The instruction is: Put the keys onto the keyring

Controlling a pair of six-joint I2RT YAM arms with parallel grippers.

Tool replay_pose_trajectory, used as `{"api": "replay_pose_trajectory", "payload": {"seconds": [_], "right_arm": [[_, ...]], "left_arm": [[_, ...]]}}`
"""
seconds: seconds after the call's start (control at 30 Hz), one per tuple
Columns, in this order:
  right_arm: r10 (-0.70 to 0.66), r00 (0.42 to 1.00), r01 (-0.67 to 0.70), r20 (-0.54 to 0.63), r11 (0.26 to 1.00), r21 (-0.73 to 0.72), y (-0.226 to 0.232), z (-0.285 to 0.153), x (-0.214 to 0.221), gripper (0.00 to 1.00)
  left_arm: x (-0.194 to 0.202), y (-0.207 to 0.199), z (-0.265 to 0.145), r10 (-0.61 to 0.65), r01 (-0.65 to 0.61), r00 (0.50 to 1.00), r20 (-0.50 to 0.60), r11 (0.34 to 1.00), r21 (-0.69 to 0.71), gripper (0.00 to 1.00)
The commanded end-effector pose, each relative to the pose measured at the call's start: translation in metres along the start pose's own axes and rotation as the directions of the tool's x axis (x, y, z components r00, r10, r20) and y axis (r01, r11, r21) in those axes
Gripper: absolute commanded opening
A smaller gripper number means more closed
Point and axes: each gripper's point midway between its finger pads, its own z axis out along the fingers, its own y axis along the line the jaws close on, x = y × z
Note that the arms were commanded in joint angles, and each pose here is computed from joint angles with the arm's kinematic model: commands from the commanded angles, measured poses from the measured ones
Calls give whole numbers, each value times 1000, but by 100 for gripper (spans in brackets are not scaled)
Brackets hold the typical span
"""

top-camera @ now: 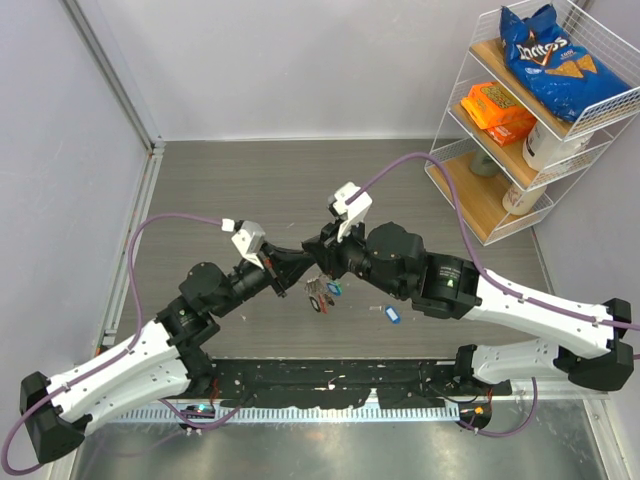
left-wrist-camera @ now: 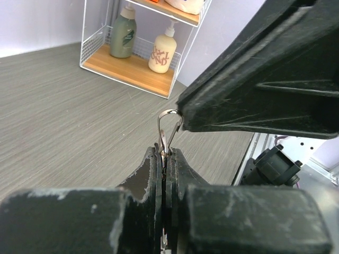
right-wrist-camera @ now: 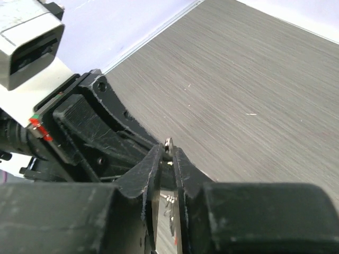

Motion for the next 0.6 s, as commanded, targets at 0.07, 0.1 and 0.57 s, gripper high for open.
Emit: {"api": "replay_pose_trajectory", "payload": {"seconds": [0.07, 0.1, 0.57], "right_arm": [[-6, 997, 10, 73, 999, -54, 6, -26, -33, 32], [-19, 998, 22, 65, 999, -48, 5, -27, -31, 41], [-155, 988, 153, -15, 986, -66, -26, -42, -26, 95]], "left_arm": [[-24, -3, -5, 45, -45, 997, 70, 999, -1, 0], [-23, -3, -7, 48, -48, 997, 68, 999, 1, 0], [7, 2, -20, 161, -159, 983, -89, 987, 22, 0]]}}
